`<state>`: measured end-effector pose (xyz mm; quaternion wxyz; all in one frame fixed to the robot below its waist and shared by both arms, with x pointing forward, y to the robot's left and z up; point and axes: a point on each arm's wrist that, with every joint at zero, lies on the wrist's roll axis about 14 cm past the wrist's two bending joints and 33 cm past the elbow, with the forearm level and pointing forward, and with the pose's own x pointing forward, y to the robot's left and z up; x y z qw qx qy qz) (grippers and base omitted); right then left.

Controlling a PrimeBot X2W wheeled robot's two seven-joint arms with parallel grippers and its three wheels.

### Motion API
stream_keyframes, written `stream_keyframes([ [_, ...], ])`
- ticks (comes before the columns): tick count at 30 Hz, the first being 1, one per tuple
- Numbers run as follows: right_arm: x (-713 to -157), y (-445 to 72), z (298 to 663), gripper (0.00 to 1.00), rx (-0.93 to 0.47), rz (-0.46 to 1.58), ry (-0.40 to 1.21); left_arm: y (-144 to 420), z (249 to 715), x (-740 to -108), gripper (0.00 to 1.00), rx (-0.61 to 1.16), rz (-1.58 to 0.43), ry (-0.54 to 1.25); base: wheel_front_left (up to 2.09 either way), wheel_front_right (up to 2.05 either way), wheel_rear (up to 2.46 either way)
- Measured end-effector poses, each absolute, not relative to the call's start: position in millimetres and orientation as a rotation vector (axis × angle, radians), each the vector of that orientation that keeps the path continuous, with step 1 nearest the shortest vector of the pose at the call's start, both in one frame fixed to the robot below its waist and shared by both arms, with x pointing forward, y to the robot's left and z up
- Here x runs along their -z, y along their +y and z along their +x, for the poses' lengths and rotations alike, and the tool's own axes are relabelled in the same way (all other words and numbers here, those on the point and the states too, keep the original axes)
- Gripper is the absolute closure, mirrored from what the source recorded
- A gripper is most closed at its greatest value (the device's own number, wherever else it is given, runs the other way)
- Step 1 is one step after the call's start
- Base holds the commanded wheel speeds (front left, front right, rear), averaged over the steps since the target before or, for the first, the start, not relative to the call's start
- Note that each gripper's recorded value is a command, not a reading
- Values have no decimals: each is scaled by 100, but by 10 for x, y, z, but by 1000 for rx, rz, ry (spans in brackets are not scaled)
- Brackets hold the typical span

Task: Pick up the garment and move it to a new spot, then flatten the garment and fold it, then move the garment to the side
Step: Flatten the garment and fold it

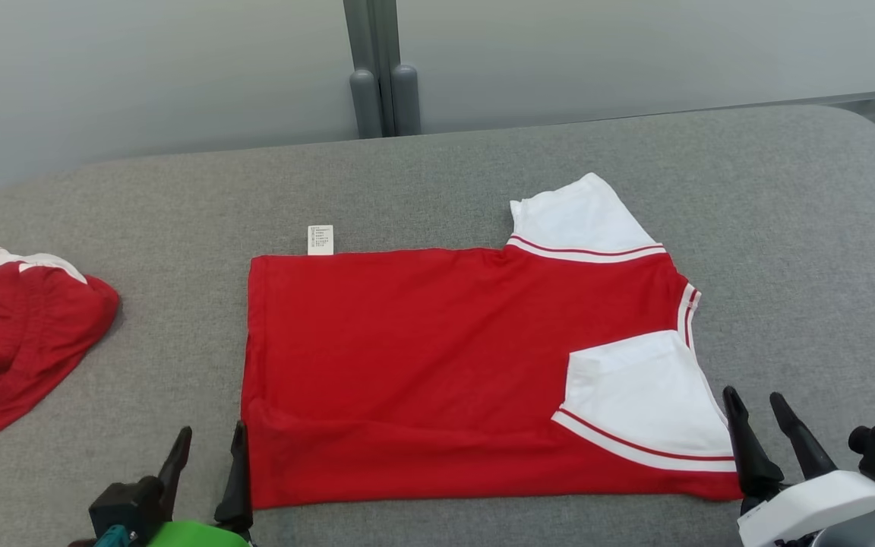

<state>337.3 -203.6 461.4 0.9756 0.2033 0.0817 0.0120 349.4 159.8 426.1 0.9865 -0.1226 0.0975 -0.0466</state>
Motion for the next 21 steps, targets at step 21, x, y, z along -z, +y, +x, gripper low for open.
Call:
stream_keyframes([
  [21, -5307, -1638, 3509, 0, -152, 178, -152, 1988, 3691, -5098, 0, -4, -102, -91, 0, 0, 0],
])
